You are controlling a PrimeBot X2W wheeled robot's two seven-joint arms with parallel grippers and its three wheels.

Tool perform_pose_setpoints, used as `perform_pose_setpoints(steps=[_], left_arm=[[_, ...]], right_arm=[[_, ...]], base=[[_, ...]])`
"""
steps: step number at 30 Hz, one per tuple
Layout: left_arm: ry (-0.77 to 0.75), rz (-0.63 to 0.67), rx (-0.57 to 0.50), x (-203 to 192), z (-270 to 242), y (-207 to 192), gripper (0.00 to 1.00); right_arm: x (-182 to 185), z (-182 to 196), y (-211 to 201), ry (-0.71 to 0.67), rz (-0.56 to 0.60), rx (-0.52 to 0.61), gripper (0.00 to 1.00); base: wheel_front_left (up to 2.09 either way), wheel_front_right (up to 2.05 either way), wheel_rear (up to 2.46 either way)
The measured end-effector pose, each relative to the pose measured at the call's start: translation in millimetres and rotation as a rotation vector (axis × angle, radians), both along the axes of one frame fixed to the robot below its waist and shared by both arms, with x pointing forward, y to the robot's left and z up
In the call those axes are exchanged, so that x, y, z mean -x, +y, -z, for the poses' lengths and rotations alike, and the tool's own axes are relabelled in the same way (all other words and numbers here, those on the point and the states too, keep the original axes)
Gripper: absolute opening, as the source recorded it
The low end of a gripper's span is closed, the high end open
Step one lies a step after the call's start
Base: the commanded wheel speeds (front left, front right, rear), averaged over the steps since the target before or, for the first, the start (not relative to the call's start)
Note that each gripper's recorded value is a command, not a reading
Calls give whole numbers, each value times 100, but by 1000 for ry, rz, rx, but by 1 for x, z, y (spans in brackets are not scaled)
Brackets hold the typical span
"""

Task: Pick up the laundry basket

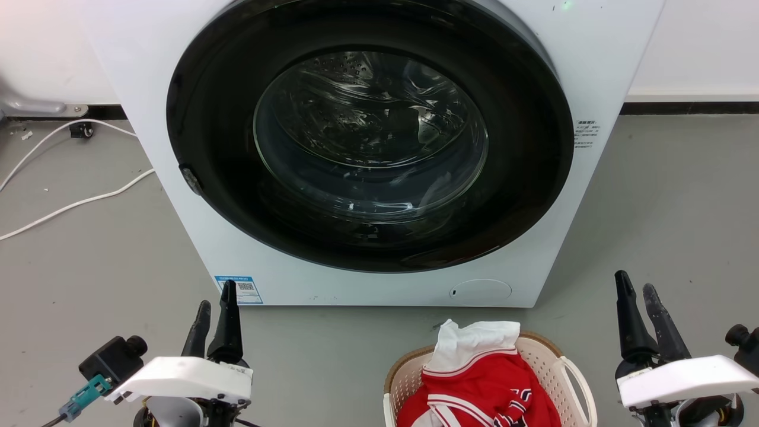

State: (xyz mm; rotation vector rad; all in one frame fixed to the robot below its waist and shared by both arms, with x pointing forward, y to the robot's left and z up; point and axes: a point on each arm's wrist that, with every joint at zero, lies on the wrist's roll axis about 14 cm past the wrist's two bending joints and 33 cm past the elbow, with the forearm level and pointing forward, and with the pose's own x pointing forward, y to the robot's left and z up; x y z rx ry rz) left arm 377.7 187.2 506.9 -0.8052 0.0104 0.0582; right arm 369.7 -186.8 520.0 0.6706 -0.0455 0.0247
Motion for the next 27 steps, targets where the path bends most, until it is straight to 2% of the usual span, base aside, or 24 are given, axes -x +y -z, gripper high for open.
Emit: perform_pose_setpoints(steps=[27], left_arm=[[-42,2,-342,7,-7,-8,100]], right_arm=[[10,-17,4,-87,9,326,100]], base=[[0,0,0]])
